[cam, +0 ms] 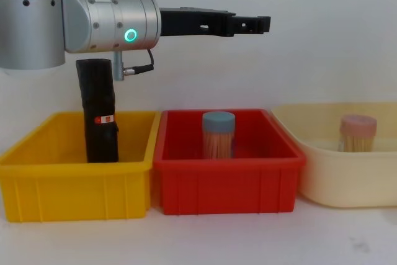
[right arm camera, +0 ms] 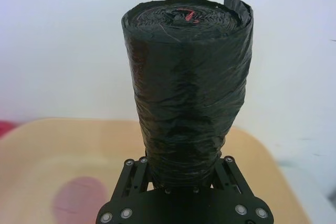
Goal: Pick up the garbage bag with the one hand and transfer it to the other hand.
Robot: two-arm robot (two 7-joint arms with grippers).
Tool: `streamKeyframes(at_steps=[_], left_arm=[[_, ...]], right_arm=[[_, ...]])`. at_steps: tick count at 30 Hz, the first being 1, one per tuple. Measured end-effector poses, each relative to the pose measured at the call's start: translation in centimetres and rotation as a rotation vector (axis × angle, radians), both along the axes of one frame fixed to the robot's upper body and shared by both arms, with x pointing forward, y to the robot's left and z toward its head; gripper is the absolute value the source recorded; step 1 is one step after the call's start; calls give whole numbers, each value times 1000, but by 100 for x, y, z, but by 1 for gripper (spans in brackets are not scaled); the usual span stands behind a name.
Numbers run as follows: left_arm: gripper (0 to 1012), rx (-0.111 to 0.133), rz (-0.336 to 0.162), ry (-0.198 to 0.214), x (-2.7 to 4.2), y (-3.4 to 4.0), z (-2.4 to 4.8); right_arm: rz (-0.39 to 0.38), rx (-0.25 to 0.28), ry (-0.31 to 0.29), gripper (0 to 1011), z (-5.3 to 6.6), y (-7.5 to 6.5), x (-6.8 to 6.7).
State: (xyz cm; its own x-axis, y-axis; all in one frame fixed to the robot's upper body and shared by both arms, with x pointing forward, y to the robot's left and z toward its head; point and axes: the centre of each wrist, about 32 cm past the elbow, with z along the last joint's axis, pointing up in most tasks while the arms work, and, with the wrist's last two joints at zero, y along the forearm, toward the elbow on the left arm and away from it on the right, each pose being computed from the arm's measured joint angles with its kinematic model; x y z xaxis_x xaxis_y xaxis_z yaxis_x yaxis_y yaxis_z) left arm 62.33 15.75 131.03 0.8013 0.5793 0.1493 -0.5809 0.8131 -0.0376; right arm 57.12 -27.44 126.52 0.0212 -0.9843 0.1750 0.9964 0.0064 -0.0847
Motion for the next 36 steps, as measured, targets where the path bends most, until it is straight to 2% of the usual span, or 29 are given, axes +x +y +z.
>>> streamKeyframes(at_steps=[3, 8, 20, 28, 36], left_arm=[[1001, 0, 0, 0, 0, 0, 0], [1001, 0, 0, 0, 0, 0, 0], [1001, 0, 0, 0, 0, 0, 0], [1001, 0, 0, 0, 0, 0, 0], [1001, 0, 0, 0, 0, 0, 0]], right_arm=[[-46, -12, 4, 493, 11, -84, -24], [-101, -30, 25, 672, 18, -194, -56], [-109, -64, 91, 994, 11, -364, -92], [-105, -74, 118, 1002, 4, -420, -104], [-105, -76, 112, 1001, 20, -425, -125]])
